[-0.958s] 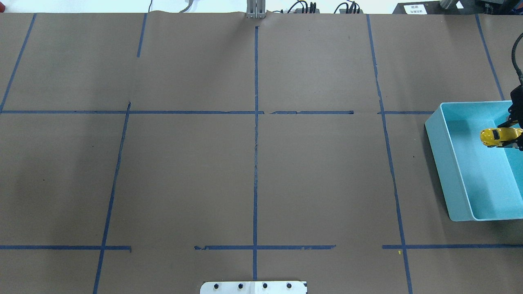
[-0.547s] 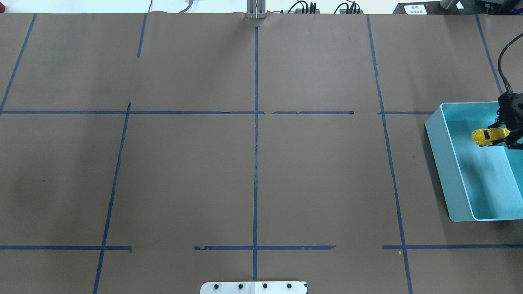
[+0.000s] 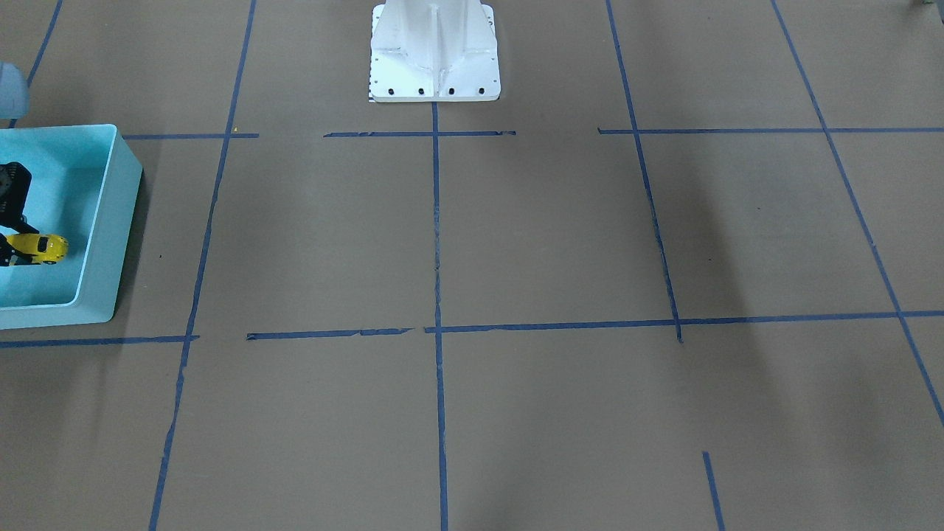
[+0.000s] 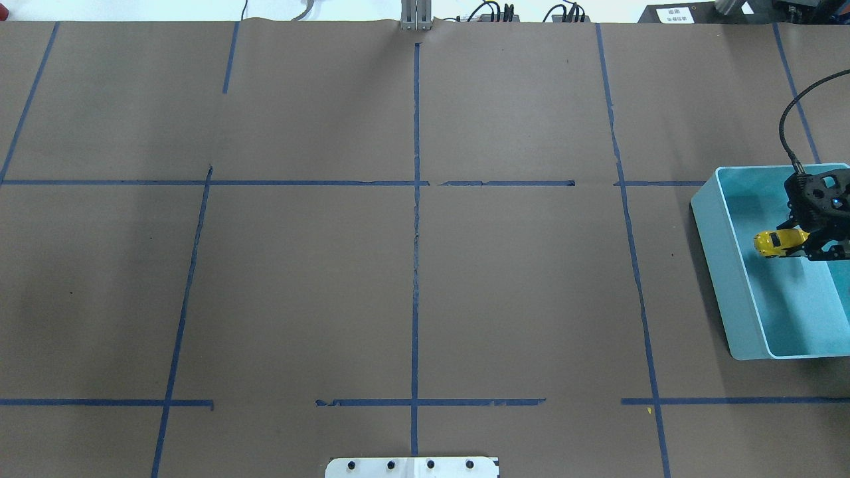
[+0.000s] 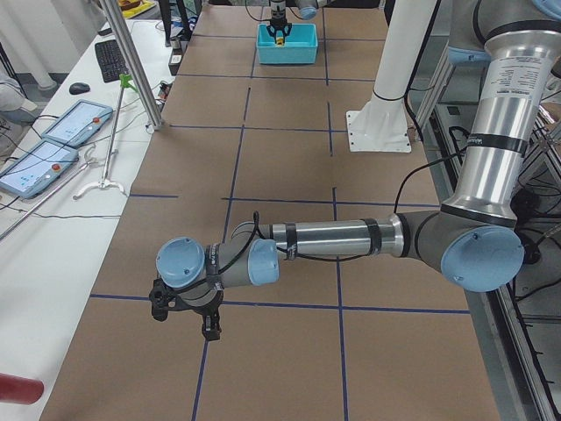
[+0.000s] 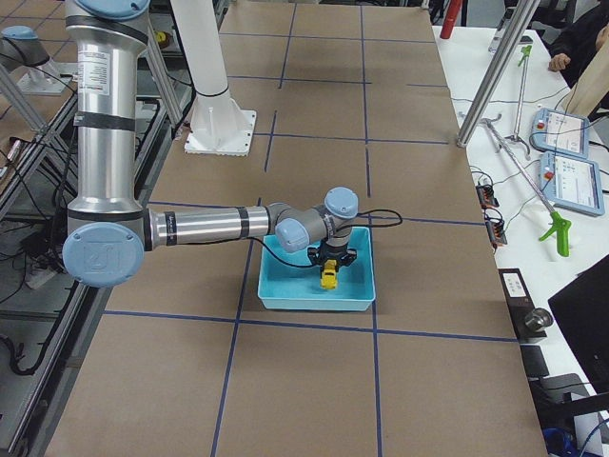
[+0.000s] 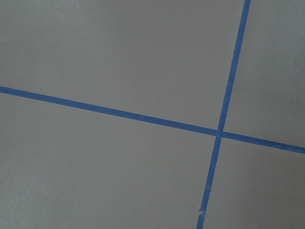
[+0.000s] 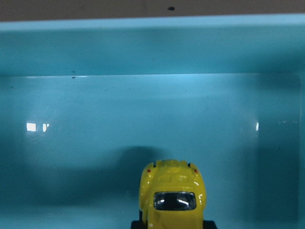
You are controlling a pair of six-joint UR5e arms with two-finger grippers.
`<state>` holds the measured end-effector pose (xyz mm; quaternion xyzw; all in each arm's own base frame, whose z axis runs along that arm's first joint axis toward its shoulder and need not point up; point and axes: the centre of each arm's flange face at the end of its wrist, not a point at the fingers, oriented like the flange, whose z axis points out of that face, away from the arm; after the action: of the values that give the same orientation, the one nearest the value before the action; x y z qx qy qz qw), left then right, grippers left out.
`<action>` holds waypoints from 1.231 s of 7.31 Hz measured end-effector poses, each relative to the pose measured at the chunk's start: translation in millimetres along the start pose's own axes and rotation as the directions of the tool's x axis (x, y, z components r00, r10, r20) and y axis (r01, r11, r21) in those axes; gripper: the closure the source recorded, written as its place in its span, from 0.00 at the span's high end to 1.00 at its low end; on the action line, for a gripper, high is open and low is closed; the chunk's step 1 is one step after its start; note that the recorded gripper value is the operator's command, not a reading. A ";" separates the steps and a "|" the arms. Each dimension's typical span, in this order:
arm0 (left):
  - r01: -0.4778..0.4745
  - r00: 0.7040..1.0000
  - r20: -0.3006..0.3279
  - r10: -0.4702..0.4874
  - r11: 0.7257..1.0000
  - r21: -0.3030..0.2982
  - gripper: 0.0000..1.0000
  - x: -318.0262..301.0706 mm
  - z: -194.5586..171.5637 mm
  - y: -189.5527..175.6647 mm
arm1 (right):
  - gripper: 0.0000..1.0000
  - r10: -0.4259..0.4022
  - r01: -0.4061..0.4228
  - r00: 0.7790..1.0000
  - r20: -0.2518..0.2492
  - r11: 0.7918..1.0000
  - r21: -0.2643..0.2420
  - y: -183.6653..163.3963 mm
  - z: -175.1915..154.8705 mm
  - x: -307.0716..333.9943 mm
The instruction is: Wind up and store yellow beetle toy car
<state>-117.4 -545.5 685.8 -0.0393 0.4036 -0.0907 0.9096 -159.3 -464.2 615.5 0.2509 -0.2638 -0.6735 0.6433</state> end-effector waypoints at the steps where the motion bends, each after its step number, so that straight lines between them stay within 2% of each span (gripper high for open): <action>1: 0.000 1.000 0.000 0.000 1.000 -0.001 0.99 -0.3 0.5 0.2 | 1.00 0.003 -0.003 1.000 0.004 1.000 -0.001 1.0 1.5 -0.6; 5: -0.002 1.000 0.000 0.002 1.000 -0.001 0.99 -0.5 0.7 0.1 | 1.00 -0.003 0.004 1.000 -0.006 1.000 0.014 -4.5 -6.9 -2.6; 7: 0.001 1.000 0.001 -0.001 1.000 -0.004 0.99 -2.8 2.7 1.6 | 1.00 0.010 -0.006 0.998 -0.061 0.998 0.060 -15.2 -54.0 -2.4; 8: 0.005 1.000 0.001 -0.005 1.000 -0.008 0.99 -5.0 4.7 3.8 | 1.00 0.077 -0.070 0.994 -0.082 0.994 0.088 -12.3 -89.6 -7.6; 9: 0.007 1.000 0.001 -0.007 1.000 -0.009 0.99 -6.4 5.9 5.1 | 1.00 0.199 -0.187 0.974 -0.106 0.976 0.114 0.6 -122.6 -13.5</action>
<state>-116.5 -539.2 693.7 -0.0449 0.4036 -0.0918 0.9092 -75.2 -454.8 525.7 0.2960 -0.2833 -0.5774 0.7062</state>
